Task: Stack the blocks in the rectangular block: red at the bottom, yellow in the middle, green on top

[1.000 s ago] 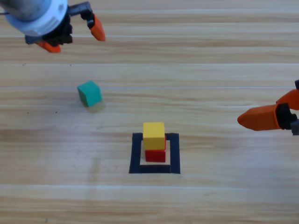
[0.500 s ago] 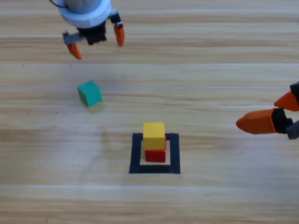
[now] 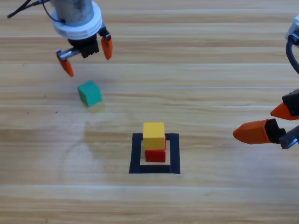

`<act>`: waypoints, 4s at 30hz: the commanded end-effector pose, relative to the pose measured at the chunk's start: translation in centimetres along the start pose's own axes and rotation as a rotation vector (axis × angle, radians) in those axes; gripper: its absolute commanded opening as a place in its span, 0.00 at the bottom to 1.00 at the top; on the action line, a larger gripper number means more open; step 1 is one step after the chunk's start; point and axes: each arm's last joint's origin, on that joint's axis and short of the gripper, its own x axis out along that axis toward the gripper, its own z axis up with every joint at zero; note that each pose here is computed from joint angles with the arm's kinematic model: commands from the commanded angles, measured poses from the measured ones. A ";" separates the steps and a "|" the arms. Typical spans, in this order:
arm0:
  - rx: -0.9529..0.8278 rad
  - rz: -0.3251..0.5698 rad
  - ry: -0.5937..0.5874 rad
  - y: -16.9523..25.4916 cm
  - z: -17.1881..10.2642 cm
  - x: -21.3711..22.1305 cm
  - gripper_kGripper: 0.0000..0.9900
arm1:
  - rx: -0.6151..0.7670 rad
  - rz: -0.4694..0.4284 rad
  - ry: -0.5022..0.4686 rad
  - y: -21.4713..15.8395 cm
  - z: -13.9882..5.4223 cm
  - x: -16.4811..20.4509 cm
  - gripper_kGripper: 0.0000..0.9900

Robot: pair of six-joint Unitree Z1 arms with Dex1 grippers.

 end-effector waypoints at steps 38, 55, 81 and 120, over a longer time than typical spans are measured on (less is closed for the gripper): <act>-0.129 0.202 0.179 0.0 0.9 11.2 0.97 | 0.012 -0.020 0.025 -0.6 -0.3 1.1 1.00; -0.110 0.214 0.199 -0.1 0.9 12.7 0.74 | 0.012 -0.031 0.023 -0.7 -0.3 1.1 1.00; 0.662 0.044 0.179 2.9 -2.7 -1.7 0.04 | 0.012 -0.038 0.026 -0.7 -0.4 1.2 1.00; 0.598 0.012 0.157 -2.3 -21.2 -4.9 0.04 | 0.010 -0.041 0.036 -0.7 -0.4 1.6 1.00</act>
